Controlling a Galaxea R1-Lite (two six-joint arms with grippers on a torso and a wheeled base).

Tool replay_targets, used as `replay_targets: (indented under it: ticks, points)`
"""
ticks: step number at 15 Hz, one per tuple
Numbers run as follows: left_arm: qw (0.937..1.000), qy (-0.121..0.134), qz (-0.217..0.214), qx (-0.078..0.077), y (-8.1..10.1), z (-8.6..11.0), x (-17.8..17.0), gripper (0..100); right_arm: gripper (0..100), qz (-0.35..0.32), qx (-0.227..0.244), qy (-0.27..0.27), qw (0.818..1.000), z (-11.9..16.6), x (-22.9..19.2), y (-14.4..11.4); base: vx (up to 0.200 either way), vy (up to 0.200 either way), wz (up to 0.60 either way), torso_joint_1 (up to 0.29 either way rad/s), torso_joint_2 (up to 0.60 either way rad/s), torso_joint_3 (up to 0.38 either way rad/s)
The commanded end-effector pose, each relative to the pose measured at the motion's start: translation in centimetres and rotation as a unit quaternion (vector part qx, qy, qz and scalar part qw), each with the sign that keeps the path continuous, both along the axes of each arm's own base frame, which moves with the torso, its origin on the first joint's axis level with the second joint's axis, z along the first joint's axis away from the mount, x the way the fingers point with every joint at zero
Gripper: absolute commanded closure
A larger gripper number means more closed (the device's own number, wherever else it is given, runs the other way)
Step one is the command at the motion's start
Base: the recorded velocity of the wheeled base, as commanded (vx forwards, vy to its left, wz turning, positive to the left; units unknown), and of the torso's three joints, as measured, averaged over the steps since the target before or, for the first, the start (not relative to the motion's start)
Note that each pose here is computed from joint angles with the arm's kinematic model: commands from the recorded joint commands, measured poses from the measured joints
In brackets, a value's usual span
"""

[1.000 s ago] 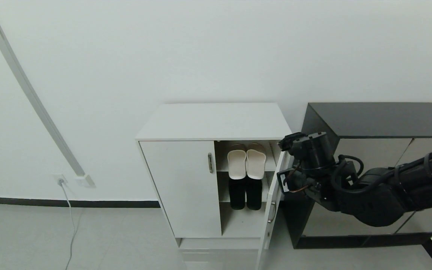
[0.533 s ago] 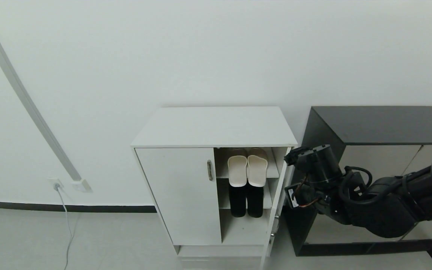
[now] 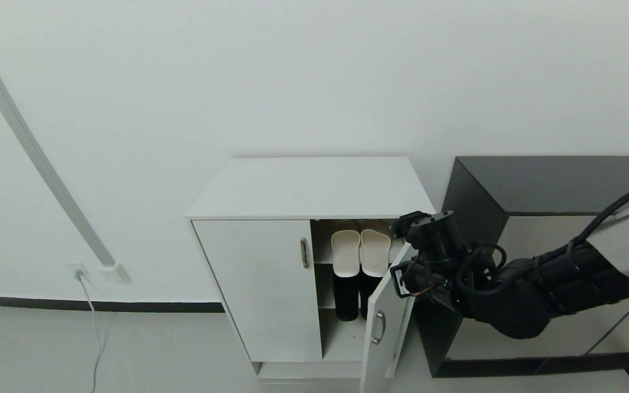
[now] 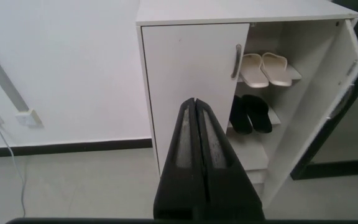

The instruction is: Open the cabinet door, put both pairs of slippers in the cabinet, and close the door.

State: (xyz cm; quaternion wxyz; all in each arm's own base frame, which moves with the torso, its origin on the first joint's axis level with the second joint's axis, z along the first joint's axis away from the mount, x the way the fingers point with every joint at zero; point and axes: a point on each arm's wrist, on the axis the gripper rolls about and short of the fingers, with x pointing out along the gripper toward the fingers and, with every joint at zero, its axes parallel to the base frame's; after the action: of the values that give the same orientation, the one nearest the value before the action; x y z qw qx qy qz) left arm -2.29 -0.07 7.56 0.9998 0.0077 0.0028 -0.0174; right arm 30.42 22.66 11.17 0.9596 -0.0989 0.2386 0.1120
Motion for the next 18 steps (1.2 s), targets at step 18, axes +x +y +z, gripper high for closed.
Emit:
replay_targets:
  ticks: [18]
  points:
    - [1.0, 0.001, 0.0, 0.0, 0.0, 0.0, 0.0, 100, 100, 0.001, 0.078, -0.071, 0.994, -4.7, 6.7, 4.4, 0.0, 0.0, 0.0, 0.0, 0.0, 0.0]
